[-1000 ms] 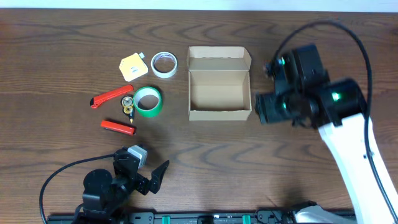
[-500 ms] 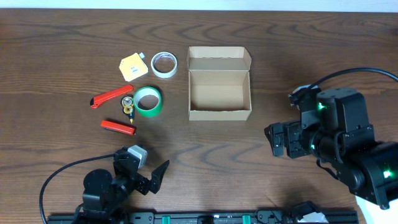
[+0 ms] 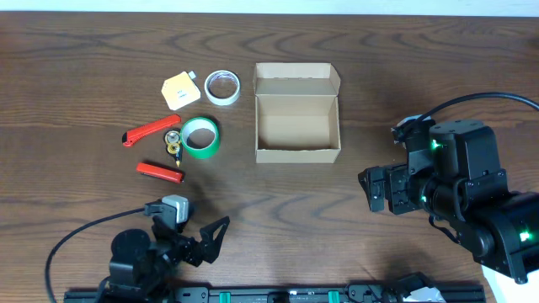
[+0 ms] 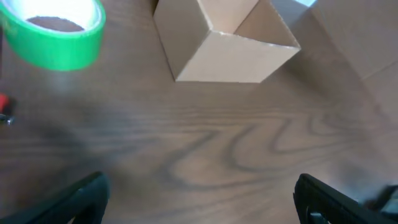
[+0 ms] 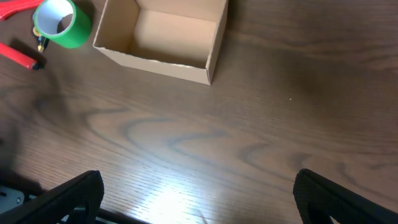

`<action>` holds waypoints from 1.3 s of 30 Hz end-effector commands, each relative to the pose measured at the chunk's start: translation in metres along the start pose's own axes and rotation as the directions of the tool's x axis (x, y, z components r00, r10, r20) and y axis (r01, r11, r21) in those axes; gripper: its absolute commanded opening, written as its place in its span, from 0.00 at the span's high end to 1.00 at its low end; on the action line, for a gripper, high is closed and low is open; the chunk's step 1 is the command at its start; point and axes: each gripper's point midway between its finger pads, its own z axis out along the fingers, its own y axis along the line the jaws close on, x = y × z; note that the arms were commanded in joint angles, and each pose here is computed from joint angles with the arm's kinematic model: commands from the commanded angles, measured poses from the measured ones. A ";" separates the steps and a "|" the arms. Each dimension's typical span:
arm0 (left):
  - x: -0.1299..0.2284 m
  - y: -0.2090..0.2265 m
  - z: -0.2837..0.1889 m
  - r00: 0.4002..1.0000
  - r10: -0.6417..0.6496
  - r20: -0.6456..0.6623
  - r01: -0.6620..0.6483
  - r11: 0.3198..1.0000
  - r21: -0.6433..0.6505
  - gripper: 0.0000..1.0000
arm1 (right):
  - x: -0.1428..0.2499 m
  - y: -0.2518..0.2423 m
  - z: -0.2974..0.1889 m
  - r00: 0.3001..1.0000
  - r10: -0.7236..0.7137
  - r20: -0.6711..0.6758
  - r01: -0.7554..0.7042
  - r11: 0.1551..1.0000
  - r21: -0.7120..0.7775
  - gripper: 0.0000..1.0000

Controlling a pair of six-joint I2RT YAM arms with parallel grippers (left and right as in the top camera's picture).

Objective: Pack container
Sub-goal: 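Reach the left gripper over the green tape roll and grasp it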

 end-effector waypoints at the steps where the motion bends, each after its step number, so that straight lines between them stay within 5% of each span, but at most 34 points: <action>1: -0.039 -0.018 -0.025 0.998 -0.045 0.052 0.046 0.999 -0.027 0.04 | 0.000 -0.001 0.002 1.000 0.003 -0.007 -0.003 1.000 0.002 0.01; 8: -0.059 0.000 -0.052 0.994 -0.033 -0.108 0.001 0.959 -0.282 0.05 | 0.000 -0.001 0.001 1.000 0.003 -0.007 -0.003 1.000 0.002 0.01; 14: -0.072 0.008 -0.035 0.946 -0.033 -0.321 -0.069 0.951 -0.302 0.05 | 0.000 -0.001 0.002 1.000 0.003 -0.007 -0.003 1.000 0.002 0.01; 21: -0.100 0.043 -0.008 0.902 -0.089 -0.423 -0.110 0.899 -0.424 0.05 | 0.000 -0.001 0.001 1.000 0.003 -0.007 -0.003 1.000 0.002 0.01; 39: -0.126 0.087 0.078 0.923 -0.127 -0.364 -0.051 0.896 -0.441 0.05 | 0.000 -0.001 0.002 1.000 0.003 -0.007 -0.003 1.000 0.002 0.01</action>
